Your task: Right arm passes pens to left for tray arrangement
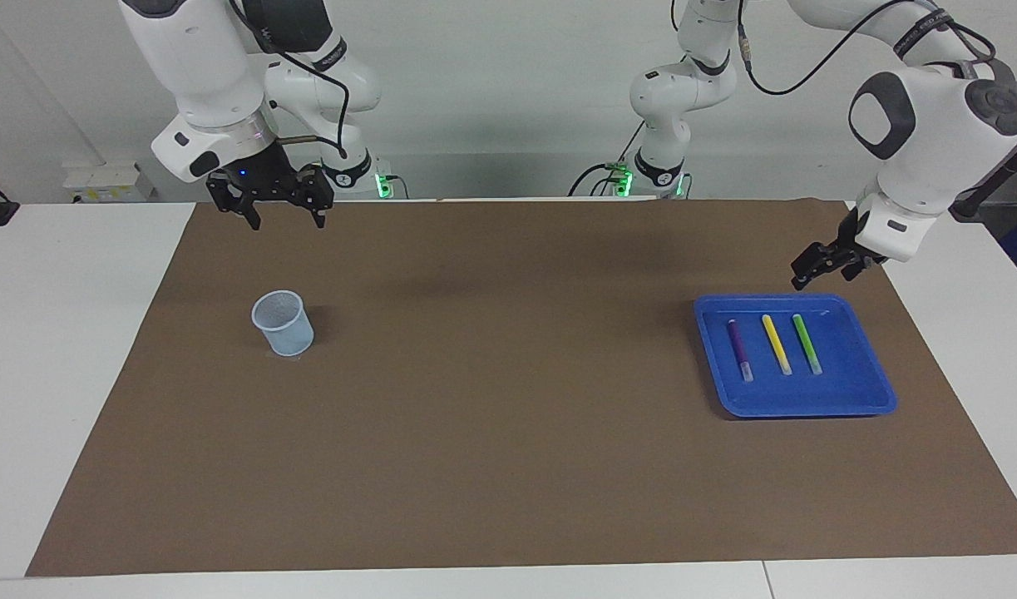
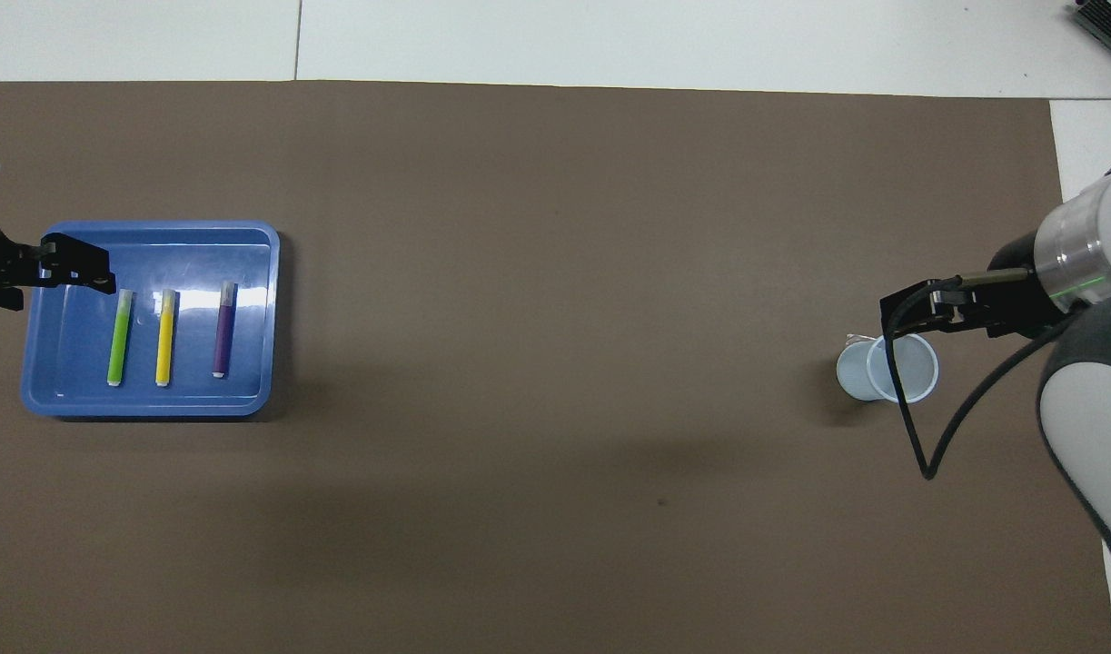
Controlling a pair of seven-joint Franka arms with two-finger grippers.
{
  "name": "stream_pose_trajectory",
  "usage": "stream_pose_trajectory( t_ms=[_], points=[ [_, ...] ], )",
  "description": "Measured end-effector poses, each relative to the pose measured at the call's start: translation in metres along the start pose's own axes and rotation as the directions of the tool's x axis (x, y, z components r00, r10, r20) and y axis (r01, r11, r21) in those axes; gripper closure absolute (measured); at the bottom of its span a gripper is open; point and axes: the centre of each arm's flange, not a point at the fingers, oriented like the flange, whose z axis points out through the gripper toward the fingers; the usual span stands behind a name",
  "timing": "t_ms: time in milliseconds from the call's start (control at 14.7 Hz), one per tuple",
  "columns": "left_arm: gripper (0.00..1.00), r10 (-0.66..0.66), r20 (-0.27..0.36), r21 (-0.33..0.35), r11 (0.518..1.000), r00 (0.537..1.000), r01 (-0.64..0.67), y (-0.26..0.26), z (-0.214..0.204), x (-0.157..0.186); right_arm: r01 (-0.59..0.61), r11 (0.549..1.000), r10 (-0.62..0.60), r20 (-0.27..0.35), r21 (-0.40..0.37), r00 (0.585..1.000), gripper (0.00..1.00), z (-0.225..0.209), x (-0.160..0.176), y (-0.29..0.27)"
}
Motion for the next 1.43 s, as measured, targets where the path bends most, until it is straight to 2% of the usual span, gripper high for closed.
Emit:
stream_pose_trajectory(
  t_ms=[204,613,886,1158,1431],
  points=[
    [0.00,0.005,-0.013,0.002,1.000,1.000,-0.005,0.013,-0.031,-0.020,0.002,1.000,-0.002,0.000,0.000,1.000,0.00,0.000,0.000,-0.001],
    [0.00,0.021,0.008,-0.008,1.000,1.000,-0.021,0.025,-0.085,-0.057,0.007,1.000,-0.007,0.000,-0.001,1.000,0.00,0.000,0.000,-0.004],
    [0.00,0.041,-0.027,-0.015,0.999,0.999,-0.042,0.031,-0.124,-0.082,0.005,1.000,-0.005,0.000,0.000,1.000,0.00,0.000,0.000,-0.003],
    [0.00,-0.004,-0.043,-0.034,0.999,0.999,0.002,0.025,-0.139,-0.094,0.005,1.000,-0.005,0.000,0.000,1.000,0.00,0.000,0.000,-0.003],
    [0.00,-0.028,-0.088,-0.044,0.999,0.996,0.024,0.025,-0.145,-0.095,0.004,1.000,-0.004,0.000,0.000,1.000,0.00,0.000,0.000,-0.002]
  ],
)
